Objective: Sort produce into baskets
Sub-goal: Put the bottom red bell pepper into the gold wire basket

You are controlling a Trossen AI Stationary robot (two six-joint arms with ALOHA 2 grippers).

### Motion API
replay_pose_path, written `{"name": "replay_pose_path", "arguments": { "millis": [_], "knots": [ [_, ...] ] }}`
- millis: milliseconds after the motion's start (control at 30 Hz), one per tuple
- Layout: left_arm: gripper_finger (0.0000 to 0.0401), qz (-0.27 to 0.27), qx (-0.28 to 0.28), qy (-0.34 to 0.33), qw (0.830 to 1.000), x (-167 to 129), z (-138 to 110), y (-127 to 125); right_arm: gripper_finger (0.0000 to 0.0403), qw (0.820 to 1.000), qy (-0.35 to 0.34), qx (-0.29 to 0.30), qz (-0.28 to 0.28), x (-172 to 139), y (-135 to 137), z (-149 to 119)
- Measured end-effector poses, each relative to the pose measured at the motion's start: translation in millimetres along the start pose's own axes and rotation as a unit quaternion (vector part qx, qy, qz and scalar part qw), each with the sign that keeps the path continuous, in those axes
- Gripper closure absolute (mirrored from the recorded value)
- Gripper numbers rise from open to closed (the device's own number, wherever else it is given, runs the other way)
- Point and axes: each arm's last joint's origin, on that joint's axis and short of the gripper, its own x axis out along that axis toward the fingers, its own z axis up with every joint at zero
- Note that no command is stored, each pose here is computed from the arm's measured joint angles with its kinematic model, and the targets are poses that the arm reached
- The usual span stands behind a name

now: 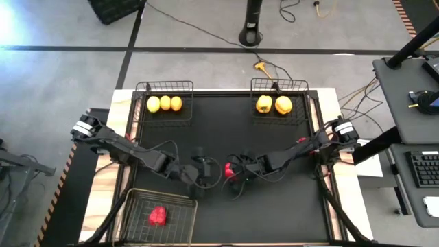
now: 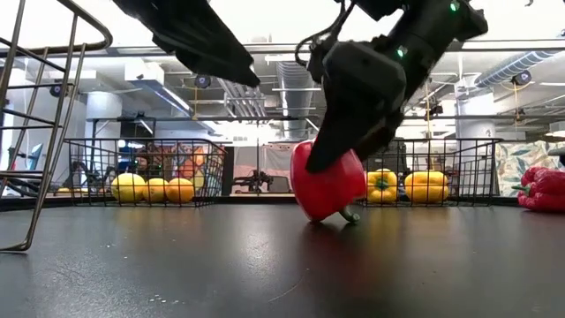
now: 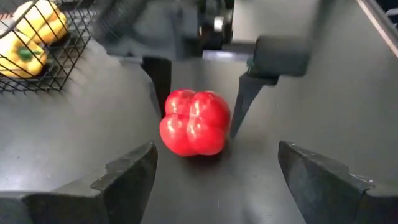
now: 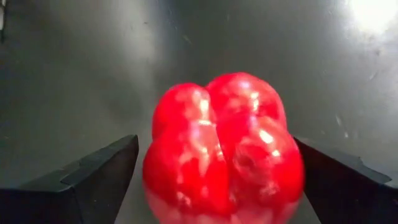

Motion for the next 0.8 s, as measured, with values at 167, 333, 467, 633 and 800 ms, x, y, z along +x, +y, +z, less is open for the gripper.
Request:
{"name": "replay_pose_path", "arguments": {
  "millis": [167,333,467,633,800],
  "knots": [
    [0.0086,0.013,0.000,0.016,1.000,18.4,-3.9,-1.2,0.0003,1.000,0.021,-0.015,-0.006,-13.2,7.4,8.1],
    [0.0075,0.027,-0.009,0.034,0.999,44.3,-1.6,-1.8,0.0003,0.998,0.056,-0.037,-0.018,-27.5,16.9,13.3],
    [0.0057,0.031,0.014,0.036,0.999,61.8,8.0,-2.4,0.0003,0.995,0.078,-0.058,-0.021,-41.9,29.1,15.6],
    [0.0038,0.011,0.032,0.041,0.999,79.6,26.0,6.5,0.0003,0.994,0.086,-0.069,-0.026,-54.7,39.6,16.7],
    [0.0026,-0.002,0.024,0.054,0.998,101.1,32.6,14.9,0.0003,0.990,0.102,-0.078,-0.054,-70.1,51.8,7.8]
  ]
}}
